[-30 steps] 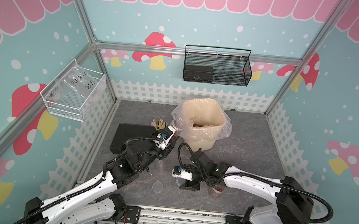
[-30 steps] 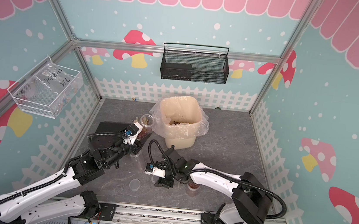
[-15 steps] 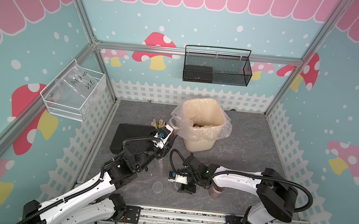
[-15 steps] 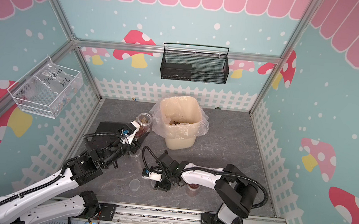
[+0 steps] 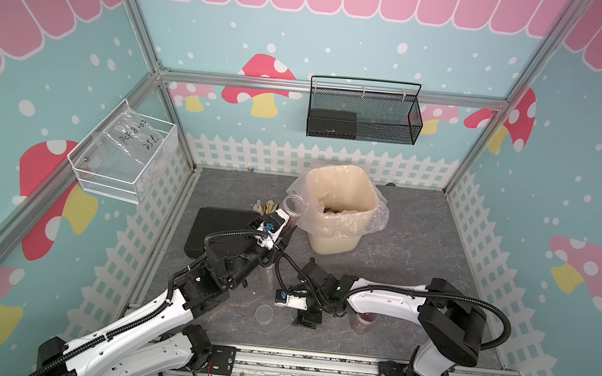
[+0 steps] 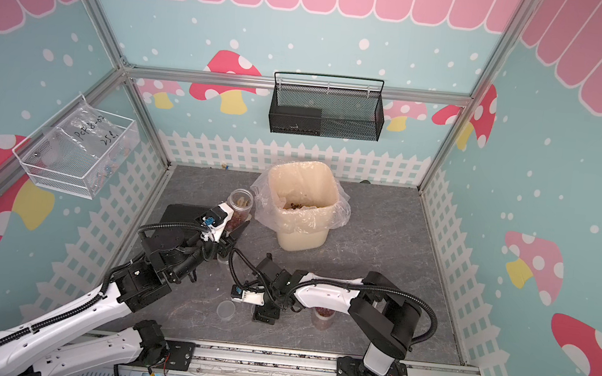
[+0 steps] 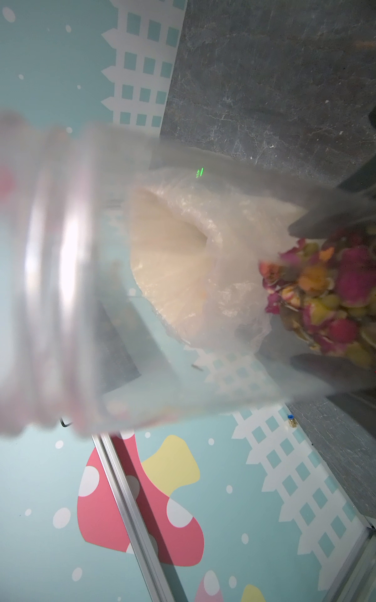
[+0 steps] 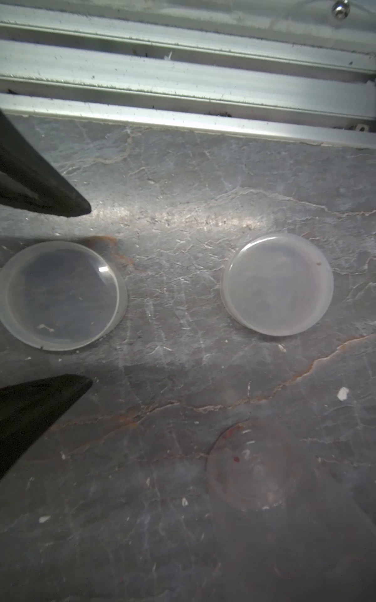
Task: Empty the moldy dried flower tea in the jars
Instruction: Place the lid at the center of the board, then pour the moldy dried flower tea into the trash bin.
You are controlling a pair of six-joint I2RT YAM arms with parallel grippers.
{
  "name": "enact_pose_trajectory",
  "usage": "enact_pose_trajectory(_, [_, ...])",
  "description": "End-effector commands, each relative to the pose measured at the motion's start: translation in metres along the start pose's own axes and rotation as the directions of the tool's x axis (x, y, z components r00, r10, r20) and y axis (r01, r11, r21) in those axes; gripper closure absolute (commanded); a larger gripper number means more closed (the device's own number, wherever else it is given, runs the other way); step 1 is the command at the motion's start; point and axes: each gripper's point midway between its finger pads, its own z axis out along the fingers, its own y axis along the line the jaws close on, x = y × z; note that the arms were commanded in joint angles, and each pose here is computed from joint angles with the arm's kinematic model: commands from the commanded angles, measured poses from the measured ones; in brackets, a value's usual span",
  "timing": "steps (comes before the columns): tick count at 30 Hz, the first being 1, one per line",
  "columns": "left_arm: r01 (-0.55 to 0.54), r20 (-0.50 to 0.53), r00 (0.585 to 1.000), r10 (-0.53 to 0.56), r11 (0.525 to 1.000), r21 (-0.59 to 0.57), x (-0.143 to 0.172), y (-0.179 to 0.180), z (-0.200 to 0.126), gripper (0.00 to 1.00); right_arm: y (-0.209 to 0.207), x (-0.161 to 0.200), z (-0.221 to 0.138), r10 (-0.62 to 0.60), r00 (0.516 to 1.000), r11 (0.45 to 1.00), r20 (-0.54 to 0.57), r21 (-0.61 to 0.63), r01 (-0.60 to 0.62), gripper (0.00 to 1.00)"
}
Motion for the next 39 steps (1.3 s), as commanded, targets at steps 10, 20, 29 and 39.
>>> enact_pose_trajectory(10, [-0.166, -0.108, 0.981, 0.159, 0.984, -0.063, -0.013, 0.022, 0.004, 0.76, -0.010, -0.067, -0.111, -0.096, 0.931, 0.968, 0.351, 0.251, 0.005, 0.17])
enact_pose_trajectory(20, [-0.374, -0.262, 0.899, 0.350, 0.926, -0.048, -0.024, 0.032, 0.040, 0.76, -0.056, -0.050, -0.181, -0.096, 0.859, 0.766, 0.504, 0.588, -0.260, 0.00])
enact_pose_trajectory(29, [-0.615, -0.371, 0.737, 0.565, 0.788, -0.020, -0.046, 0.045, 0.086, 0.77, -0.081, -0.019, -0.232, -0.081, 0.816, 0.540, 0.572, 0.714, -0.446, 0.00])
enact_pose_trajectory(39, [-0.793, -0.431, 0.531, 0.729, 0.607, 0.049, -0.056, 0.052, 0.123, 0.77, -0.085, 0.014, -0.277, -0.134, 0.766, 0.358, 0.628, 0.752, -0.554, 0.00])
